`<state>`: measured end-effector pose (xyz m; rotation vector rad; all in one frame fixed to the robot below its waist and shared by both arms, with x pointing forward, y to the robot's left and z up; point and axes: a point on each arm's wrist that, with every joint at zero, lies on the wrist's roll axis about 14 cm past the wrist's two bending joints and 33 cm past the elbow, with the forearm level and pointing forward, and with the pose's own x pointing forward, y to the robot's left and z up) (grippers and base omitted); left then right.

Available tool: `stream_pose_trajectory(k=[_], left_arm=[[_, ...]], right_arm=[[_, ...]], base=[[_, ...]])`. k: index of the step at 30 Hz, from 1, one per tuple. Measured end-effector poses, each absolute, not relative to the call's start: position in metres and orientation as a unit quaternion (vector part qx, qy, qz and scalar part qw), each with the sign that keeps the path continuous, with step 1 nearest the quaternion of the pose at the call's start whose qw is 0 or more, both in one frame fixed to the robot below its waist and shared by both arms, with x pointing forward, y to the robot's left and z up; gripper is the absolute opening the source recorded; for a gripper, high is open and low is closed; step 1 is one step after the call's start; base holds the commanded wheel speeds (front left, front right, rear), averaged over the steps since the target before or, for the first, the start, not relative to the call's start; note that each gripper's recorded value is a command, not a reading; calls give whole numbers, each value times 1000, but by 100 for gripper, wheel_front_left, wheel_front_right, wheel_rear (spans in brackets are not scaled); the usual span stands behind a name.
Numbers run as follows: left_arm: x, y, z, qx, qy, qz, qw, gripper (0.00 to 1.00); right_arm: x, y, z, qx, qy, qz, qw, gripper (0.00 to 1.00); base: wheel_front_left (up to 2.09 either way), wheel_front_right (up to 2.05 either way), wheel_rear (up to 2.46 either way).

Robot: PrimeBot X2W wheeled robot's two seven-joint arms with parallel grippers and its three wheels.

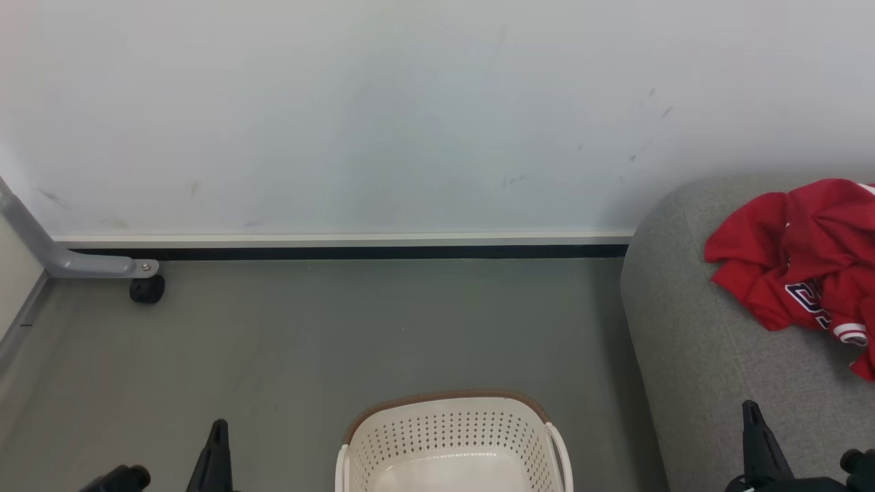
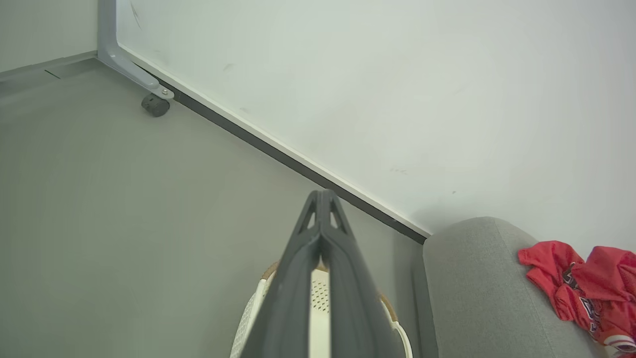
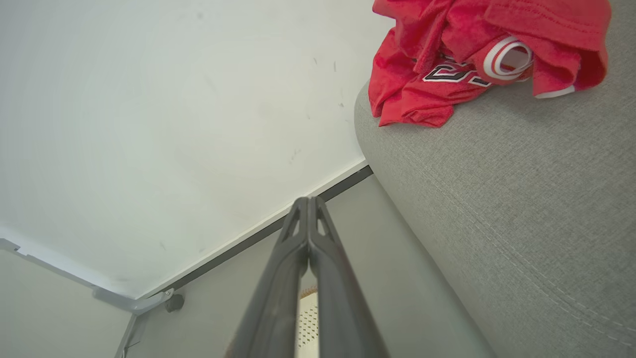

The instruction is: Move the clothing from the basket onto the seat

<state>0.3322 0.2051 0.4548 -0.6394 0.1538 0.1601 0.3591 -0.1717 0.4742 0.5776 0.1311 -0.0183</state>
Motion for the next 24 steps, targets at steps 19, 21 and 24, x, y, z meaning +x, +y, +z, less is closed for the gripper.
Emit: stream_pose_trajectory(k=[19, 21, 24], left_arm=[[343, 202, 453, -427, 83, 76, 897, 0], [344, 202, 454, -436, 81, 76, 893, 0], [347, 201, 455, -457, 82, 73, 883, 0]], right_arm=[[364, -180, 469, 406, 79, -29, 910, 0], [366, -182, 470, 417, 77, -31, 905, 0], [365, -184, 467, 436, 80, -35, 896, 0]], base=[[0, 0, 0], [0, 0, 0], [0, 0, 0]])
